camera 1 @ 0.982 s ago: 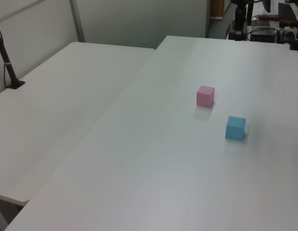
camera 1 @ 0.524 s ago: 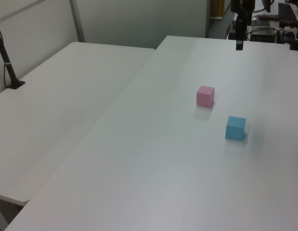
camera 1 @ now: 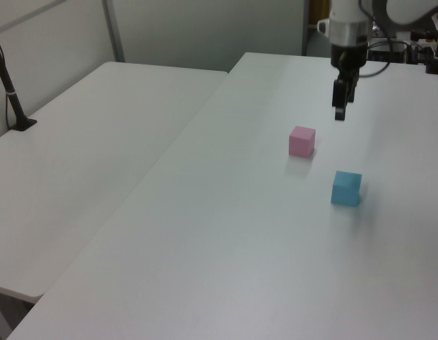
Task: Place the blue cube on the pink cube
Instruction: 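Move the gripper down over the light-blue cube and close on it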
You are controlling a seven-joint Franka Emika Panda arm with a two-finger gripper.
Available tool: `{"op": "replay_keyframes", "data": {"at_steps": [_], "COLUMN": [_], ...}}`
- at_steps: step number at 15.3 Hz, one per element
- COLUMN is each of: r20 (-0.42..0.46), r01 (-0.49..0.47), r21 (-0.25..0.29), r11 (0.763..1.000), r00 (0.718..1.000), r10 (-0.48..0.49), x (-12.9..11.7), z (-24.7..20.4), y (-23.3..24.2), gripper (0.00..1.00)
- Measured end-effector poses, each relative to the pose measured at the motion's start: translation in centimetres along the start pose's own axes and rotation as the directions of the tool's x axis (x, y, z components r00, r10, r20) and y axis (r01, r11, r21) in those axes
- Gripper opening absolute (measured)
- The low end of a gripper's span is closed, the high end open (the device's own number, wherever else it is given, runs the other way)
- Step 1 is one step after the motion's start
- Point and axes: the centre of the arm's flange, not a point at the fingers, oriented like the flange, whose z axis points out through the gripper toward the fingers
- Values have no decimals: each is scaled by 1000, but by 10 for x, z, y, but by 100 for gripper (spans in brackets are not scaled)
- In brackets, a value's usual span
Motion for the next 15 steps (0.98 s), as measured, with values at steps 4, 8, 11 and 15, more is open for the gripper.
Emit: {"op": "replay_keyframes", "data": {"at_steps": [4,8,11,15], "r20": [42,87,84,112], "r01": [34,66,84,86], "r21": [-22,-32,-24,-20], "r11": [999,997,996,996], "r00": [999,994,993,990], "r10": [-33,-63,-82,-84], "x": [-16,-22,-22,-23], "z": [34,64,96,134], "y": [-31,-46,-57,-60], "gripper": [98,98,98,98]}}
